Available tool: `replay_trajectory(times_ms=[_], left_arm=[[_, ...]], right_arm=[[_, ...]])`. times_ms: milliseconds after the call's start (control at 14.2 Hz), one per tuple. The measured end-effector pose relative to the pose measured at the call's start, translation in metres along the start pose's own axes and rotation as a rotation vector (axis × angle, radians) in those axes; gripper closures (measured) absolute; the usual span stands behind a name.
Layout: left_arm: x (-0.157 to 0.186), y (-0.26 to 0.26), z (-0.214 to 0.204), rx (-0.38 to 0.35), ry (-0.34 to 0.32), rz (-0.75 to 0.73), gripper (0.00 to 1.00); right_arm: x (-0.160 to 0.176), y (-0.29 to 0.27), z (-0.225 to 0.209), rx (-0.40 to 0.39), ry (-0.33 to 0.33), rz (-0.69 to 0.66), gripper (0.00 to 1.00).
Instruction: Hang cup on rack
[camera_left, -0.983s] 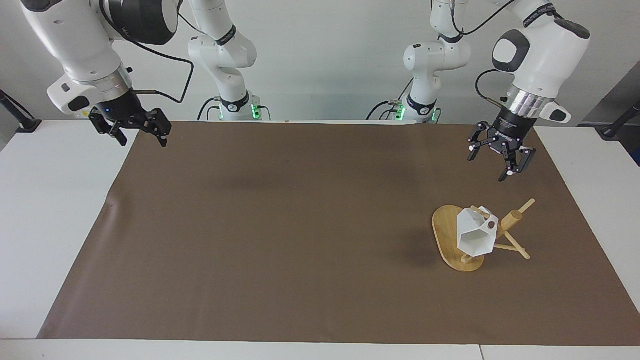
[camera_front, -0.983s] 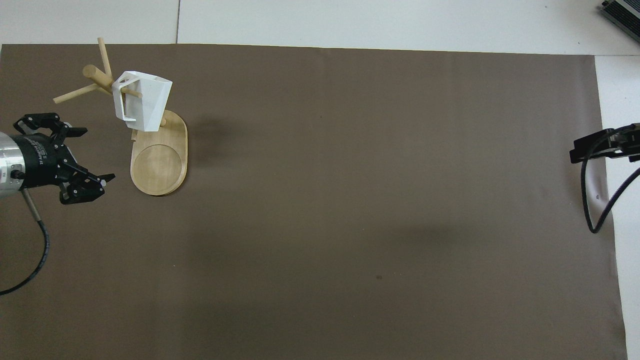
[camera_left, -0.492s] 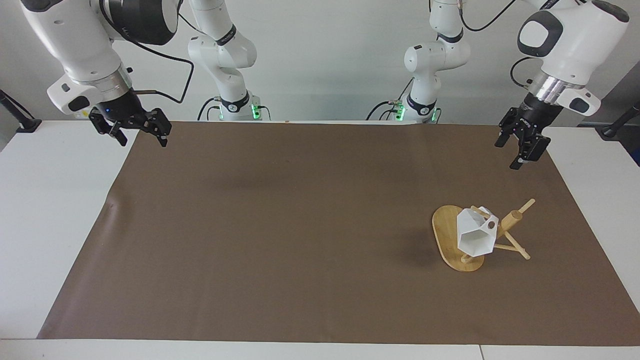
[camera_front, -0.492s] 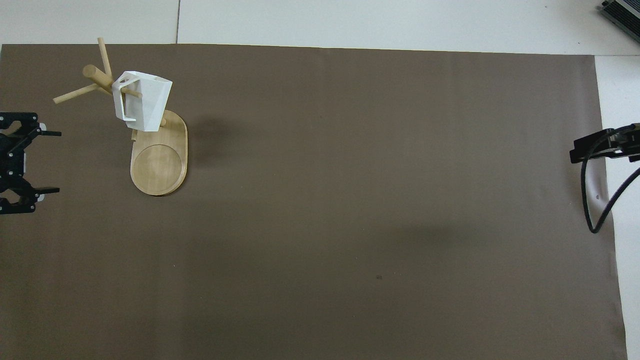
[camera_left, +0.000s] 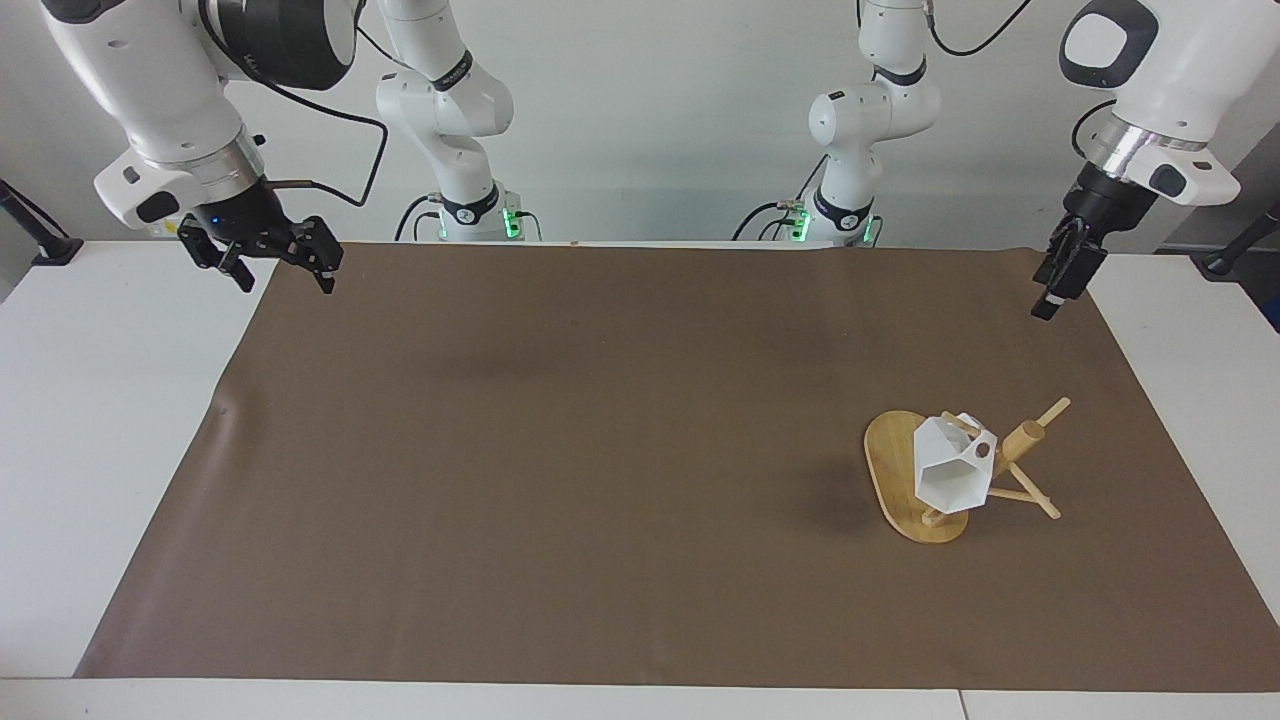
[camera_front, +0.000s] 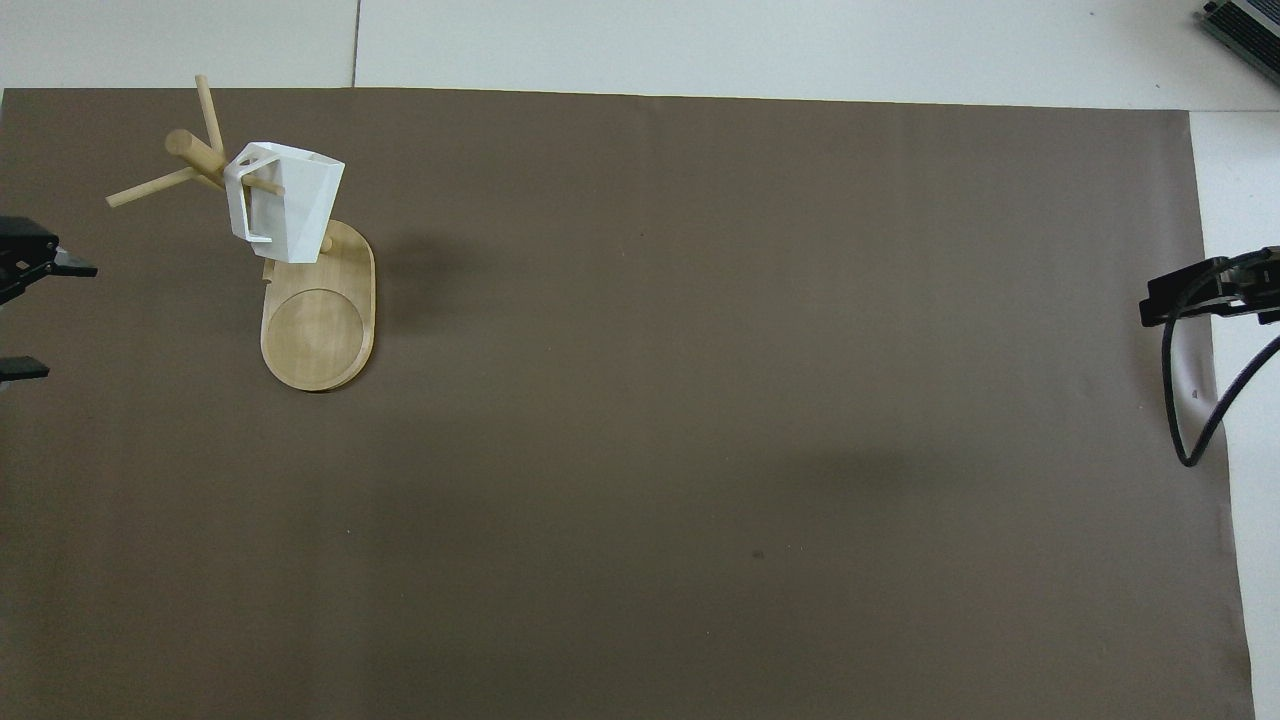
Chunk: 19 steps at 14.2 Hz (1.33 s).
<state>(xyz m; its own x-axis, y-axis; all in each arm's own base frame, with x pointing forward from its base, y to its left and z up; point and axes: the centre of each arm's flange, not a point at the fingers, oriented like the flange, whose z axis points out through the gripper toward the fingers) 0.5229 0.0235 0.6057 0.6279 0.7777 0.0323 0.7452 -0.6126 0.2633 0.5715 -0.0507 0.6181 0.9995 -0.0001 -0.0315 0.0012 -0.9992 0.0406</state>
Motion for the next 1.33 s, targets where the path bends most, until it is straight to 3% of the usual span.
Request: replay_trajectory(times_ms=[351, 702, 983, 1334], left_arm=[[-0.002, 0.001, -0.002, 0.027, -0.017, 0.299, 0.00], [-0.022, 0.009, 0.002, 0.146, -0.025, 0.601, 0.00], [-0.036, 0.019, -0.008, 0.217, -0.070, 0.758, 0.00], [-0.041, 0.045, -0.030, 0.247, -0.124, 0.816, 0.00]], right_arm=[[0.000, 0.000, 0.000, 0.000, 0.000, 0.000, 0.00], [0.000, 0.000, 0.000, 0.000, 0.000, 0.000, 0.00], [0.000, 0.000, 0.000, 0.000, 0.000, 0.000, 0.00], [0.000, 0.000, 0.000, 0.000, 0.000, 0.000, 0.00]])
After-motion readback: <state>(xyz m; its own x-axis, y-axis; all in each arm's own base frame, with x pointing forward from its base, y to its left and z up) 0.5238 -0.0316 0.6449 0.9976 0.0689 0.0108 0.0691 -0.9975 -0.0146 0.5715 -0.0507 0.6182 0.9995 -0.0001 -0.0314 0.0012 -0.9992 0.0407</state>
